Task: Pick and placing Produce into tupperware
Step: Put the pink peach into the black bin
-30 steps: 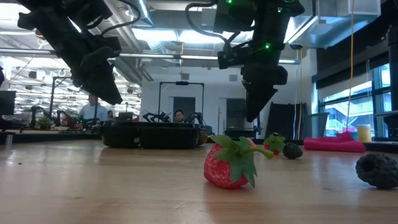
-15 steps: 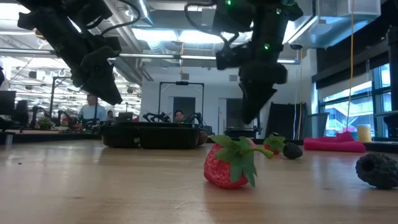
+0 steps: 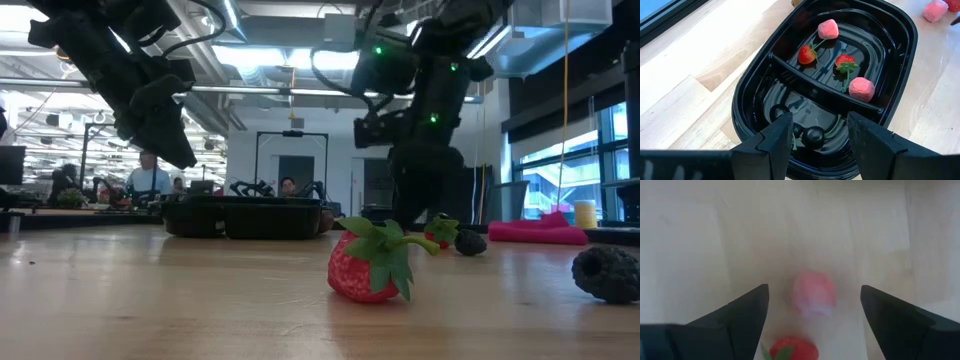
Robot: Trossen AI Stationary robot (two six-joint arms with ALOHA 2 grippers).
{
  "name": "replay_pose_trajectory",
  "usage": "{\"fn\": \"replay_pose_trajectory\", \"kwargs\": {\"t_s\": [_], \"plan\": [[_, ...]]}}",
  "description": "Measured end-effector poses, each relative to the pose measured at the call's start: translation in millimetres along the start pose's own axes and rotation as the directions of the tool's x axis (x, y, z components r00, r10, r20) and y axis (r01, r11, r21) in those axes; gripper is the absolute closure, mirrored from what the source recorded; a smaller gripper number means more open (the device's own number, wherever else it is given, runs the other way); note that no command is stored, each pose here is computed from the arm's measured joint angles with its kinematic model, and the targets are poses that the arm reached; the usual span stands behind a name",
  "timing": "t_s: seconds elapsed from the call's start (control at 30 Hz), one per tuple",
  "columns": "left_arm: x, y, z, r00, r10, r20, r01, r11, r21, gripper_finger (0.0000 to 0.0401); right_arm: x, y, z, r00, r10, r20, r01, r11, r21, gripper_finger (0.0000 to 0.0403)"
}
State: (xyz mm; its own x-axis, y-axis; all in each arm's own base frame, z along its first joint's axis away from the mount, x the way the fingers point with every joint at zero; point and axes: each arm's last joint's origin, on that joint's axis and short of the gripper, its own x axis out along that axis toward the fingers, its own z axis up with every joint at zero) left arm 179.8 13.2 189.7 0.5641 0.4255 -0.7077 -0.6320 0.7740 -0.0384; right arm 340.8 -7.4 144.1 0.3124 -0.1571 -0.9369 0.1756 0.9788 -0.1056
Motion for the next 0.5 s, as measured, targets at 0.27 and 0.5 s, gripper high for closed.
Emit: {"fn": "replay_pose_trajectory", "kwargs": {"t_s": [0.27, 0.5], "plan": [[0.0, 0.0, 0.0, 1.0, 0.0, 0.0, 0.0, 1.0, 0.0, 0.0222, 6.9, -7.5, -6.3, 0.999, 0.044, -0.017, -0.043, 0.998, 0.034, 0.0116], [0.0, 0.0, 0.0, 1.0, 0.0, 0.0, 0.0, 1.0, 0.0, 0.0222, 6.9, -8.0, -5.7, 0.999, 0.043, -0.013, -0.043, 0.999, 0.029, 0.0198]]}}
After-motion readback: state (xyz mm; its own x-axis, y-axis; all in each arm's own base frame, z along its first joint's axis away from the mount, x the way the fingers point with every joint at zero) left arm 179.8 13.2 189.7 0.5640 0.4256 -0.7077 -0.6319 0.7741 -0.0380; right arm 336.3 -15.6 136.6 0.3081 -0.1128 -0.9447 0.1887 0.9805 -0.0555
